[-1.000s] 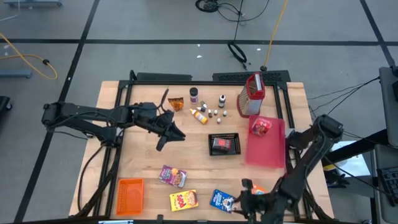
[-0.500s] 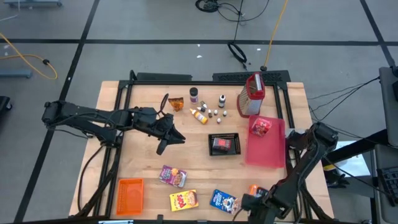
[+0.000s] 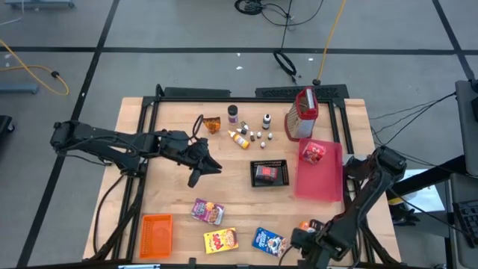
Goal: Pick & Place Kitchen Items
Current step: Put the orange cereal box into the red bin
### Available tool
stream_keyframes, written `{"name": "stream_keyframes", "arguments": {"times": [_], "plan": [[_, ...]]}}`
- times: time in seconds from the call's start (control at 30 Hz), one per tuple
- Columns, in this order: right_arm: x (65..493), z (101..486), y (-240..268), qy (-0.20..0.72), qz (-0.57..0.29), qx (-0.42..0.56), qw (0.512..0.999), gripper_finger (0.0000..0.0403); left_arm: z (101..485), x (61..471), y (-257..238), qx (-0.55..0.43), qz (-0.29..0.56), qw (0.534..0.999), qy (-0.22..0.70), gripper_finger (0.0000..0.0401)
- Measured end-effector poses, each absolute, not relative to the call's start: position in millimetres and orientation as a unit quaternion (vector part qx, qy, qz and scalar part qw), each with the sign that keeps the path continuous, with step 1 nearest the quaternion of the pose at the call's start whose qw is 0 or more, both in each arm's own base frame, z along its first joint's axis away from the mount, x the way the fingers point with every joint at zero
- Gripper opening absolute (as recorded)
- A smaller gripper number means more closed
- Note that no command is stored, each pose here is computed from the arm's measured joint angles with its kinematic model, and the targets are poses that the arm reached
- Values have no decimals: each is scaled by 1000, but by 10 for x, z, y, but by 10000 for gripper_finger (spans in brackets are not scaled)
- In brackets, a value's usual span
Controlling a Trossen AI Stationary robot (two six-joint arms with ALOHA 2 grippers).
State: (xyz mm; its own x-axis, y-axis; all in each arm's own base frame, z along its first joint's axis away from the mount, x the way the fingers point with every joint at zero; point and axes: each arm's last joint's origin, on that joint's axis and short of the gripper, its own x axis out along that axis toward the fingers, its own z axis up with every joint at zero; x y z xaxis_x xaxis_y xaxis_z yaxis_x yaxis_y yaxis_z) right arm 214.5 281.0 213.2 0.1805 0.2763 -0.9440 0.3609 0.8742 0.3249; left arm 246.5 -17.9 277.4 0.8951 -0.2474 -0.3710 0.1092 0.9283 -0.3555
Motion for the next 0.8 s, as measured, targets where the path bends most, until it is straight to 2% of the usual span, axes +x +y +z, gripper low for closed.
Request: {"name": "stream_keyframes", "arguments": {"times": [0.23, 0.63, 0.8], "plan": [[2203, 2022, 2705, 645, -66, 281, 708, 7, 2774, 2465, -179, -168, -92, 959, 210, 81], [2248, 2011, 2627, 661, -57, 259, 702, 105, 2774, 2466, -177, -168, -90, 959, 209, 81], [2232, 1970, 2609, 664, -63, 256, 700, 126, 2774, 2466, -177, -167, -90, 959, 209, 81]]}}
